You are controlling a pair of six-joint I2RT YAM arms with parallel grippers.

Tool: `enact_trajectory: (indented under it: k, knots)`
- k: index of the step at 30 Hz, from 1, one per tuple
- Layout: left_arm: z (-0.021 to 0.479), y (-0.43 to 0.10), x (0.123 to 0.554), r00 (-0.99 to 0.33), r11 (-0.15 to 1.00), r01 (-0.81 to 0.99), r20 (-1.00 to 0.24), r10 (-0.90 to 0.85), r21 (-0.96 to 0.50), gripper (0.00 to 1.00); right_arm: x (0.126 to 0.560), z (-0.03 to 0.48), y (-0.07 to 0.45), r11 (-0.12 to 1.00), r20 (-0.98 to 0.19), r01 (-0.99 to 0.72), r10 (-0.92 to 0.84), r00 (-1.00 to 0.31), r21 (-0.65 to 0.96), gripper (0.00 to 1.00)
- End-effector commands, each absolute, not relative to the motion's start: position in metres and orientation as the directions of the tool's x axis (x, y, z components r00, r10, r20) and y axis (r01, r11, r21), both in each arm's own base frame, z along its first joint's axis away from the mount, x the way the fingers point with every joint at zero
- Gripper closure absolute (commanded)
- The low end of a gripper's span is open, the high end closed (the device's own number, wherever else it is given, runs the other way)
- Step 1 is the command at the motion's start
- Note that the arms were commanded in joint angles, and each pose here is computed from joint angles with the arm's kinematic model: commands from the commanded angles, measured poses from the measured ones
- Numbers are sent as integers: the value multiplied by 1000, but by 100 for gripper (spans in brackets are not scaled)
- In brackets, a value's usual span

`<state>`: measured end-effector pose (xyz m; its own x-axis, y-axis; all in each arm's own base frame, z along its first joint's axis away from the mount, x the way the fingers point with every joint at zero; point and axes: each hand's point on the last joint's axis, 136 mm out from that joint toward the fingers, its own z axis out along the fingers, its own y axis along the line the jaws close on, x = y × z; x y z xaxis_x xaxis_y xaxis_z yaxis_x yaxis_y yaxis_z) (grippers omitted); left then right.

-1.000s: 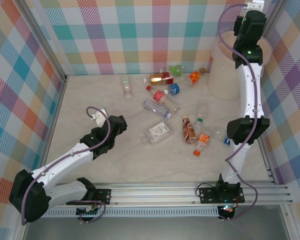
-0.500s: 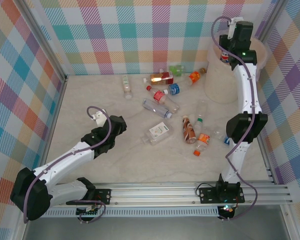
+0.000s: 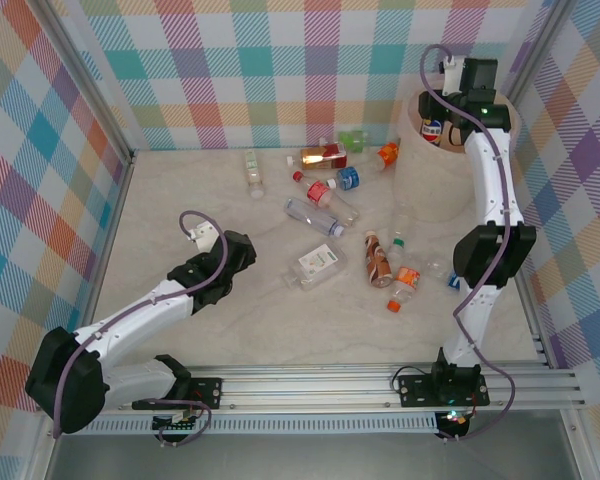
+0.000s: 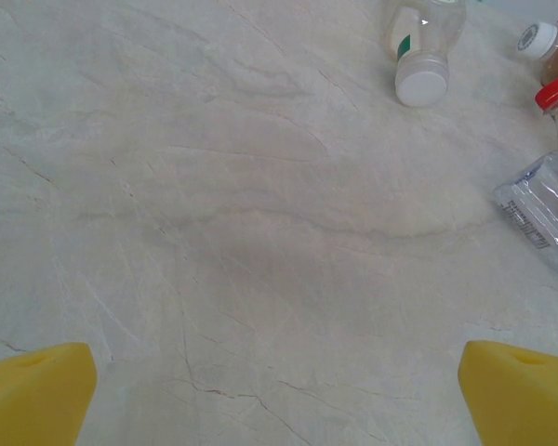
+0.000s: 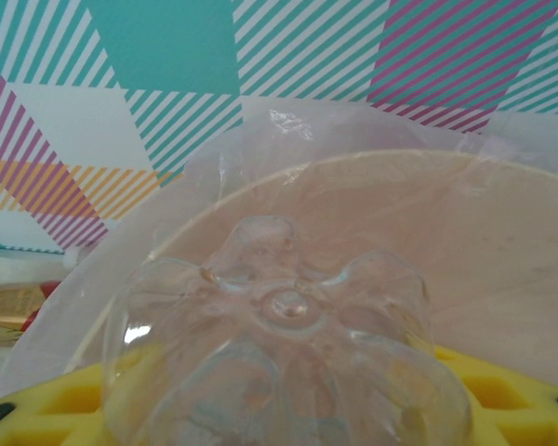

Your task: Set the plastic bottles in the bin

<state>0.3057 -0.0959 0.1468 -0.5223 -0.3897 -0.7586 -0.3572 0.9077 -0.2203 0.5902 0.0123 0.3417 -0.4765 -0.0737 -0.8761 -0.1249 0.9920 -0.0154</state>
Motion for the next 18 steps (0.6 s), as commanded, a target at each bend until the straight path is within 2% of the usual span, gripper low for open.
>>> enact_trajectory:
  k: [1,5,7,18]
  knots:
    - [156,-98,311,-506,902,-358,-762,-404,-241,0,598,333,30,982,-874,-156,15,-486,103,45]
    - [156,-99,312,-509,903,-354,-759,-405,-244,0,601,339,40,967,-885,-201,45,-464,154,29]
    - [154,-100,312,-517,905,-350,-755,-403,-243,0,601,344,43,962,-889,-216,50,-455,165,25]
    - [150,-106,314,-529,905,-338,-744,-409,-257,0,574,384,48,955,-910,-244,57,-411,170,19]
